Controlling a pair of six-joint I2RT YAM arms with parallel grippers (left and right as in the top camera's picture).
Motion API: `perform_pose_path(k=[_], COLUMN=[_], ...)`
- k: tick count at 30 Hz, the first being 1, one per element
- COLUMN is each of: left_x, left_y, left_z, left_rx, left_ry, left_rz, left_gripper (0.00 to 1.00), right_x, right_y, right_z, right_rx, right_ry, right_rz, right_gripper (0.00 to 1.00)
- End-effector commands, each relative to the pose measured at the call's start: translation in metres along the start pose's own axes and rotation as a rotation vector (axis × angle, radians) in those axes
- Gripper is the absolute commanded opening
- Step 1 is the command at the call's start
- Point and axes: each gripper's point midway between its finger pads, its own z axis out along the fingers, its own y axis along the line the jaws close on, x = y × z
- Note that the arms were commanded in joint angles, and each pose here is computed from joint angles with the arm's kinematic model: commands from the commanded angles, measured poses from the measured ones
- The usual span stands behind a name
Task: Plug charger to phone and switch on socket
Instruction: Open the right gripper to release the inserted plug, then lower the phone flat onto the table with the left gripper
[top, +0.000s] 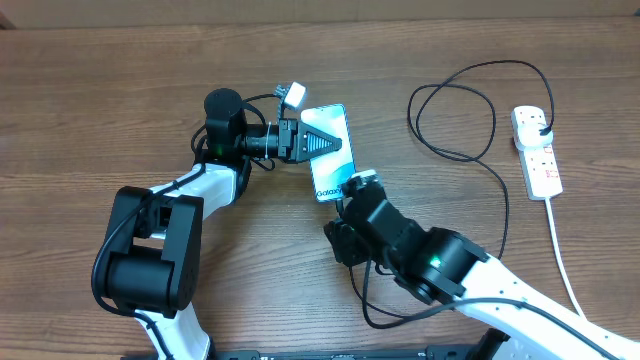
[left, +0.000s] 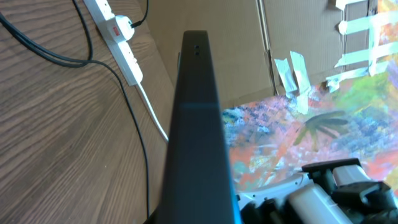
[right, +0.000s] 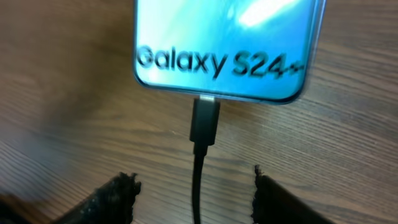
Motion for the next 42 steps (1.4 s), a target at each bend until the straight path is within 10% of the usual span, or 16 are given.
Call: perform_pose_path(k=[1,11,33,42], left_x=[-0.002,0.004,0.045,0.004], left_y=[-0.002,-0.004,-0.003,-0.006], left_z=[-0.001,0.0,0.008,0.011], left_rx=[0.002,0.017,0.073,0.012], left_ry=[-0.001,0.031,0.164,-0.031], left_rz=[-0.019,0.01,-0.009,-0.029], left_gripper=[0.04,0.04,0.04,0.04], right_x=[0.007,-0.005,-0.052,-0.055], right_y=[-0.005,0.002,0.021,0.017], right_z=[0.015,0.017,0.004,-0.053], right_rx=[0.029,0.002,-0.048,-0.077], right_ry=[0.041,-0.009,-0.169,-0.217], right_rz=[0.017,0.02,-0.008,-0.002], right_gripper=[0.44,0.04,0.04,0.6])
